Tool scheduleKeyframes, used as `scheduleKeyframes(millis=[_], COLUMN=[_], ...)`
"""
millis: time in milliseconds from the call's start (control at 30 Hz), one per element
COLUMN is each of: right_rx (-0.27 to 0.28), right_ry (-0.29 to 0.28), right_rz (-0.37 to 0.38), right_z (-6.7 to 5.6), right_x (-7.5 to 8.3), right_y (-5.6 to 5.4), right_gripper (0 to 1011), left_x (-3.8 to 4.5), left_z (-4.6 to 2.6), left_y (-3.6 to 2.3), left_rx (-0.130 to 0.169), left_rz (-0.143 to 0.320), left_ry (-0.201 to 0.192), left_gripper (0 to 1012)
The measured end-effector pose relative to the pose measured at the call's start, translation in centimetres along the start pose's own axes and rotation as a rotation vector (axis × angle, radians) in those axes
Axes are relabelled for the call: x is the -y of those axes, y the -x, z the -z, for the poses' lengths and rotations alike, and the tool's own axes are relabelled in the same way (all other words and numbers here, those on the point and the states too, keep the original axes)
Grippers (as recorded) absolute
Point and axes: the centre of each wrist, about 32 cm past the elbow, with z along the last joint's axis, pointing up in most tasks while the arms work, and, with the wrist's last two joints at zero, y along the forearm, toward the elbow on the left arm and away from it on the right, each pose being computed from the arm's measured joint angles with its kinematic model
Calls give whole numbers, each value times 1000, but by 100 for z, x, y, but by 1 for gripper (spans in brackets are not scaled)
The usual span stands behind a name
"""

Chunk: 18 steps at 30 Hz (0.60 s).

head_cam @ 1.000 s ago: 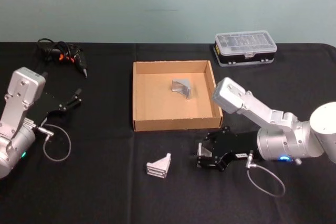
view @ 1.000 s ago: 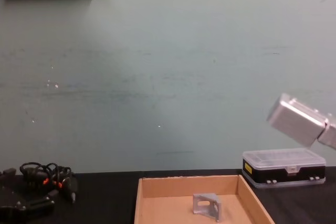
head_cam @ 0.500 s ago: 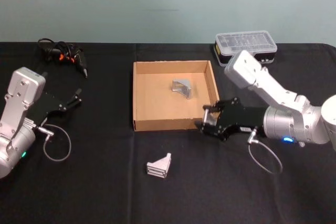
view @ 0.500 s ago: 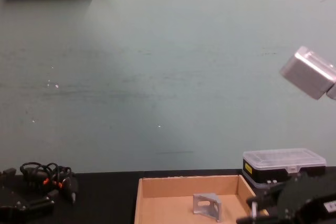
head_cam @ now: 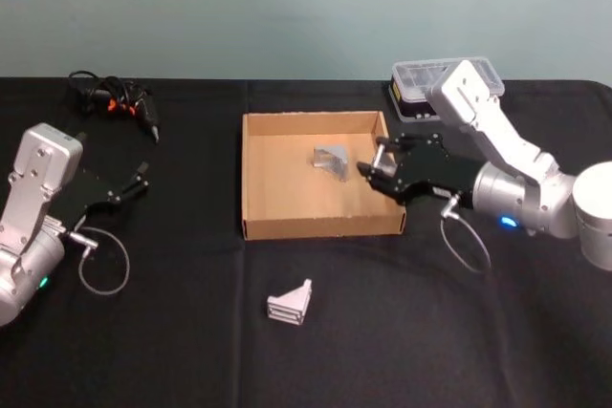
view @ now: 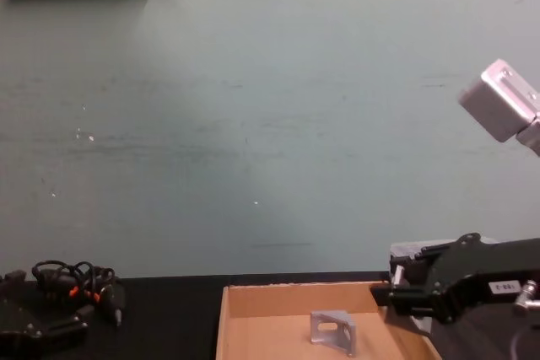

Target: Use one hand to pick up the angle iron from the table and place it into the box.

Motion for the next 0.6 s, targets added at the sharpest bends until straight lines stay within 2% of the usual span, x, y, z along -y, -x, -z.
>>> scheduleKeyframes(millis=[267,600], right_rx=[-7,-18], right_ry=[-22,-52], right_rz=[21,-19], right_z=[78,90], right_x=[-200,-527], right_y=[-121,-277], right_gripper=[453,453], left_x=[0,0], left_z=[0,0], left_y=[0,0], left_rx=[0,0], left_rz=[0,0], left_ry=[0,0], left_gripper=[1000,1000])
